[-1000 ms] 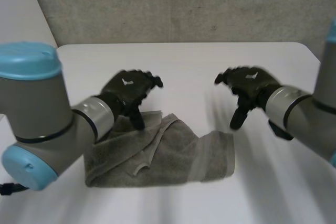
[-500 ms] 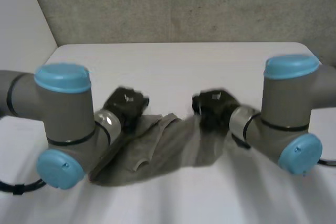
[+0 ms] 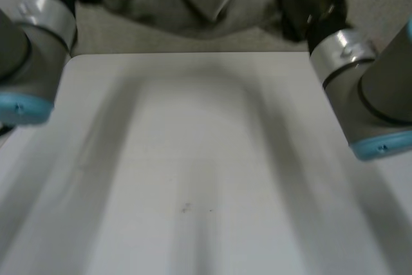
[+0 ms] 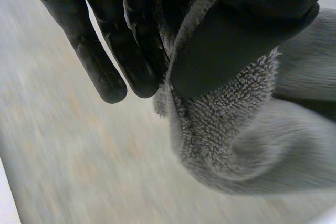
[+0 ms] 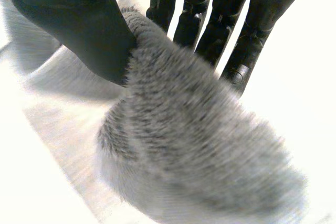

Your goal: Fold the towel.

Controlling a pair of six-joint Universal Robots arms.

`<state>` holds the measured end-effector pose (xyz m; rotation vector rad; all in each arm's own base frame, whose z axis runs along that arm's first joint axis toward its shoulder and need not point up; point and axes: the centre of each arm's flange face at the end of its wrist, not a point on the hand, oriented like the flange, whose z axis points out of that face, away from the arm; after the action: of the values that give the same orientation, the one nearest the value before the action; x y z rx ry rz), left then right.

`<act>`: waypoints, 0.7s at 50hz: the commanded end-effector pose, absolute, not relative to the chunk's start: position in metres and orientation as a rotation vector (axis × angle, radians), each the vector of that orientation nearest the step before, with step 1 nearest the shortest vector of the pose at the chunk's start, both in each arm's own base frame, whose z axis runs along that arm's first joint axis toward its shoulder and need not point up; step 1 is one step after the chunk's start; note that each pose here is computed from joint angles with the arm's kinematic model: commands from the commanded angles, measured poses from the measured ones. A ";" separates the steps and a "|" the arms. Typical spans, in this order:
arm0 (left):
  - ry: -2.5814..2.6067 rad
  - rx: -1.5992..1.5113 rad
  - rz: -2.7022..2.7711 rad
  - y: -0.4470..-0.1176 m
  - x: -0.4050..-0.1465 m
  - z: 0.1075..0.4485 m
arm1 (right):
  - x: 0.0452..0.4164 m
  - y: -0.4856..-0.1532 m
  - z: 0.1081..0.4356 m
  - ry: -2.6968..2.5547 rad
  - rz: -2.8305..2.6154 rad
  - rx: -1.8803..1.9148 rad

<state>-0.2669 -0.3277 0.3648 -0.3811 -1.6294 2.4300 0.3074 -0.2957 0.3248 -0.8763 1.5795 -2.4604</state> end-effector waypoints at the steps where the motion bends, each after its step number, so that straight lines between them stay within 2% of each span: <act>1: -2.076 -0.507 2.087 -0.305 -0.257 0.241 | 0.301 -0.270 0.230 2.059 -1.807 -1.281; 2: -2.146 -0.527 2.027 -0.299 -0.253 0.222 | 0.295 -0.263 0.214 2.137 -1.680 -1.364; 3: -2.146 -0.527 2.026 -0.299 -0.253 0.222 | 0.295 -0.263 0.214 2.138 -1.679 -1.365; 4: -2.203 -0.548 1.977 -0.293 -0.250 0.207 | 0.290 -0.255 0.200 2.193 -1.561 -1.447; 5: -2.204 -0.548 1.976 -0.293 -0.250 0.207 | 0.285 -0.249 0.192 2.234 -1.464 -1.513; 10: -2.369 -0.666 1.850 -0.270 -0.235 0.173 | 0.272 -0.235 0.179 2.290 -1.309 -1.618; 14: -2.433 -0.740 1.809 -0.260 -0.228 0.167 | 0.265 -0.231 0.179 2.302 -1.287 -1.615; 19: -2.461 -0.803 1.803 -0.251 -0.221 0.169 | 0.259 -0.221 0.184 2.305 -1.295 -1.612; 24: -2.450 -0.801 1.845 -0.251 -0.217 0.178 | 0.258 -0.211 0.173 2.271 -1.268 -1.615; 32: -2.332 -0.818 2.002 -0.245 -0.222 0.212 | 0.257 -0.209 0.179 2.219 -1.401 -1.585; 35: -2.229 -0.839 2.064 -0.236 -0.232 0.228 | 0.257 -0.209 0.179 2.218 -1.408 -1.584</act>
<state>-0.2203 -0.2469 0.2023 -0.8168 -2.3687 1.9560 0.2570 -0.2085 0.1752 -1.5989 2.2390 -1.3416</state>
